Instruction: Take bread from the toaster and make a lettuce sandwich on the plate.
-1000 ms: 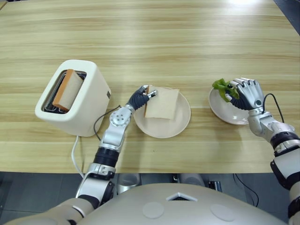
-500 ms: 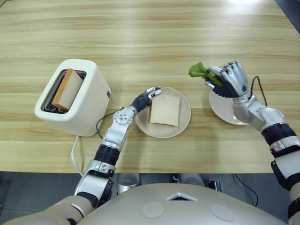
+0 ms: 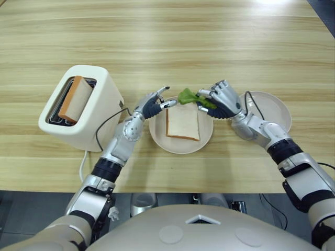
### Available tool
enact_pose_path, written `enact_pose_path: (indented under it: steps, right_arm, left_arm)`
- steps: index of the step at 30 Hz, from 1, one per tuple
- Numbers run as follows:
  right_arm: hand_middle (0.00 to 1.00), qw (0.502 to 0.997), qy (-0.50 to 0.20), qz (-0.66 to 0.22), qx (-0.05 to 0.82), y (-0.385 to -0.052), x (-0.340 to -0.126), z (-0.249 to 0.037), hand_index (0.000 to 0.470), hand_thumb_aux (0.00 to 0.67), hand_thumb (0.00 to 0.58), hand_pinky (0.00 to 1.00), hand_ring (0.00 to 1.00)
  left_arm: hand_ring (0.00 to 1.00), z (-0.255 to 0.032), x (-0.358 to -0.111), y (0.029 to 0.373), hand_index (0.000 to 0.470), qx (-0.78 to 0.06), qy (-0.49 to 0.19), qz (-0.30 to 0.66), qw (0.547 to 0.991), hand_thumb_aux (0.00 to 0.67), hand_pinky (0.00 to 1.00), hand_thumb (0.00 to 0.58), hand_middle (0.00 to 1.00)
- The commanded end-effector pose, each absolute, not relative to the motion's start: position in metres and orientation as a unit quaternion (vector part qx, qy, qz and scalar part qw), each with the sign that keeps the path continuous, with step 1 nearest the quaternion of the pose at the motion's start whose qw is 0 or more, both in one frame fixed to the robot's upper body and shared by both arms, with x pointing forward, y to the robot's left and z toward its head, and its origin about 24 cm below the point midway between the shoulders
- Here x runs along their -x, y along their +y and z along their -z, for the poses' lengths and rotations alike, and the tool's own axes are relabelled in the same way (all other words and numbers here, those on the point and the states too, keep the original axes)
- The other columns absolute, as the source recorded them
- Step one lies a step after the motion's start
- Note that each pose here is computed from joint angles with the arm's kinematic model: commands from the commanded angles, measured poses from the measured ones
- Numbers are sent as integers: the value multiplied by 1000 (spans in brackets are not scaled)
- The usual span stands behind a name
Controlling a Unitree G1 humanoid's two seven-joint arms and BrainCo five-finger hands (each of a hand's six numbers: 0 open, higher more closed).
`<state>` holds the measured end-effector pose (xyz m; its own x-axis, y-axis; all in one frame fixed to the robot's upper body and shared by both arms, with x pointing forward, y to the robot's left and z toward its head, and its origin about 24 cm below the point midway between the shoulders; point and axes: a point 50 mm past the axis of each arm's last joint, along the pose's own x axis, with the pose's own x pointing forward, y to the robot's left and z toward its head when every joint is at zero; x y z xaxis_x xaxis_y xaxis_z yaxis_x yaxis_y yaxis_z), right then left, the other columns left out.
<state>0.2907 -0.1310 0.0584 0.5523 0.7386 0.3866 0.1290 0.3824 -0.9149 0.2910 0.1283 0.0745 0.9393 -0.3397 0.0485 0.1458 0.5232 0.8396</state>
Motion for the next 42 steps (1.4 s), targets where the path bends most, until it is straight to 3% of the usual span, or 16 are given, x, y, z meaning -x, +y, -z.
enact_pose_path:
  steps: [1, 8, 15, 16, 17, 19, 20, 21, 22, 23, 24, 25, 26, 29, 33, 42]
  right_arm:
    - [1000, 710, -428, -230, 509, -122, -293, -61, 460, 670, 580, 1000, 1000]
    - [1000, 712, -425, -231, 508, -124, -294, -61, 460, 670, 580, 1000, 1000]
    - [1000, 710, -374, -301, 515, -116, -288, -35, 460, 670, 580, 1000, 1000]
    - [1000, 704, -359, -320, 523, -114, -287, -29, 460, 670, 580, 1000, 1000]
    - [1000, 700, -343, -336, 528, -113, -286, -24, 460, 670, 580, 1000, 1000]
    - [1000, 695, -329, -346, 537, -113, -287, -19, 424, 617, 576, 1000, 1000]
    - [1000, 693, -325, -348, 541, -112, -288, -17, 341, 497, 541, 1000, 1000]
    - [1000, 693, -322, -350, 542, -112, -288, -16, 341, 497, 541, 1000, 1000]
    - [937, 694, -317, -354, 542, -112, -288, -15, 251, 365, 460, 937, 937]
    - [910, 694, -313, -356, 542, -111, -288, -14, 236, 344, 443, 910, 910]
    - [784, 693, -309, -359, 544, -111, -288, -12, 5, 8, 14, 784, 784]
    - [784, 690, -305, -362, 547, -110, -288, -10, 5, 8, 14, 784, 784]
    - [557, 689, -299, -366, 549, -110, -288, -8, 0, 0, 0, 557, 557]
    - [349, 686, -282, -377, 555, -110, -287, -3, 0, 0, 0, 349, 349]
    - [278, 694, -277, -378, 546, -112, -286, -2, 0, 0, 0, 278, 278]
    - [275, 705, -291, -373, 528, -110, -286, -11, 0, 0, 0, 275, 275]
  left_arm:
    - [753, -79, -289, 130, 0, -467, -105, 129, 869, 0, 753, 0, 753]
    - [714, -71, -281, 133, 0, -472, -93, 130, 867, 0, 714, 0, 714]
    - [702, -146, -263, 151, 0, -472, -226, 13, 852, 0, 702, 0, 702]
    - [647, -157, -257, 154, 0, -470, -242, -1, 849, 0, 647, 0, 647]
    - [482, -168, -250, 157, 0, -467, -257, -14, 846, 0, 482, 0, 482]
    - [408, -188, -235, 162, 0, -462, -289, -36, 838, 0, 408, 0, 408]
    - [388, -198, -228, 163, 0, -459, -314, -45, 830, 0, 388, 0, 388]
    - [388, -207, -222, 162, 0, -450, -340, -50, 824, 0, 388, 0, 388]
    - [373, -215, -215, 162, 0, -439, -366, -52, 819, 0, 373, 0, 373]
    - [376, -220, -211, 161, 0, -433, -382, -54, 815, 0, 376, 0, 376]
    - [373, -224, -208, 163, 0, -432, -392, -63, 810, 0, 373, 0, 373]
    - [373, -228, -204, 166, 0, -431, -402, -74, 804, 0, 373, 0, 373]
    - [365, -232, -200, 171, 0, -434, -408, -89, 798, 0, 365, 0, 365]
    - [357, -241, -192, 191, 0, -467, -403, -149, 773, 0, 357, 0, 357]
    - [294, -232, -193, 224, 0, -525, -333, -208, 755, 0, 294, 0, 294]
    - [169, -186, -194, 274, 0, -594, -157, -231, 754, 0, 169, 0, 169]
